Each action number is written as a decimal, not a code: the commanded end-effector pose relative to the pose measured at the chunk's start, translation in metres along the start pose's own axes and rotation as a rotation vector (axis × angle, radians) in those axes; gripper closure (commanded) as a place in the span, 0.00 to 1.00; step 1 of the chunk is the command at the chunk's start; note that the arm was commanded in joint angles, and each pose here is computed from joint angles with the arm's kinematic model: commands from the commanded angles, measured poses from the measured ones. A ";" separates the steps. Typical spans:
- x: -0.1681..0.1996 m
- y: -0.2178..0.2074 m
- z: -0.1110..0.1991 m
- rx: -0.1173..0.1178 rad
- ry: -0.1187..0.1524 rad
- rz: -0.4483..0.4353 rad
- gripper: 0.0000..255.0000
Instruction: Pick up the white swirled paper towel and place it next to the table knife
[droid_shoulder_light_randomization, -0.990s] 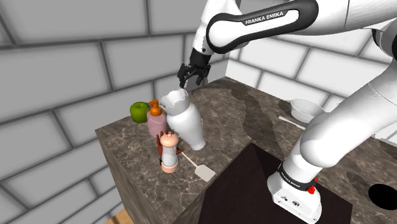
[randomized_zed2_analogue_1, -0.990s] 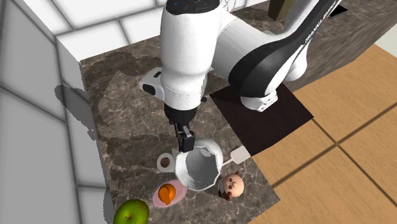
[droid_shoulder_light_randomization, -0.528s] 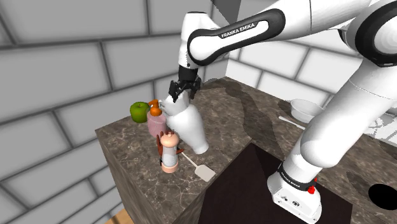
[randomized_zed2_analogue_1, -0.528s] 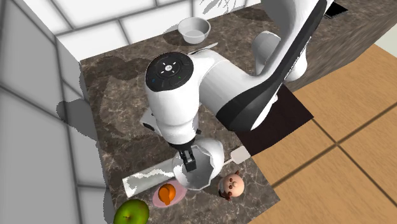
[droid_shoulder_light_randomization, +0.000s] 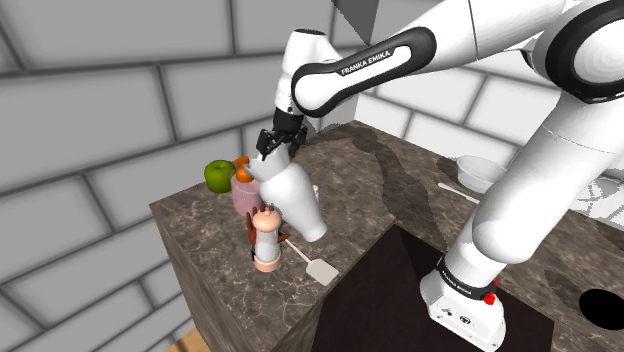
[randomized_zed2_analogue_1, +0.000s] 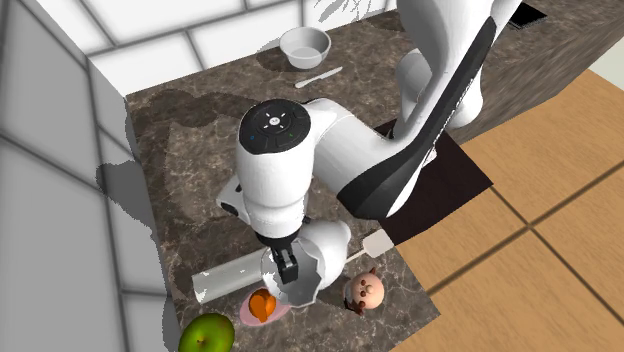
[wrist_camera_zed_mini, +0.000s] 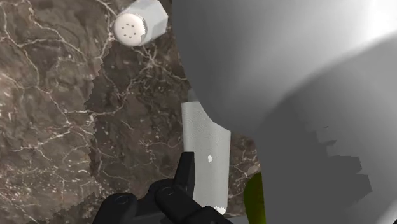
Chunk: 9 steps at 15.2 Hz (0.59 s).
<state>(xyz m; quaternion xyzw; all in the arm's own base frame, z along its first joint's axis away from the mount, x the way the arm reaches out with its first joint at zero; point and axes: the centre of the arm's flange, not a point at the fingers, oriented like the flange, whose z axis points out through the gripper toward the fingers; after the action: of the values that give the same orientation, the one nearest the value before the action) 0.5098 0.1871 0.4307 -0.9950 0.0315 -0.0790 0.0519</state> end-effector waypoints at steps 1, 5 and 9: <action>-0.019 0.004 0.024 -0.063 -0.162 -0.002 0.00; -0.019 0.004 0.024 -0.063 -0.162 -0.002 0.00; -0.009 0.012 0.033 -0.062 -0.161 -0.001 1.00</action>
<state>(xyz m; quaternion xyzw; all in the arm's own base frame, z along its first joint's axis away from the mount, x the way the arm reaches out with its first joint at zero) 0.5184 0.1820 0.4278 -0.9931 0.0323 -0.0969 0.0573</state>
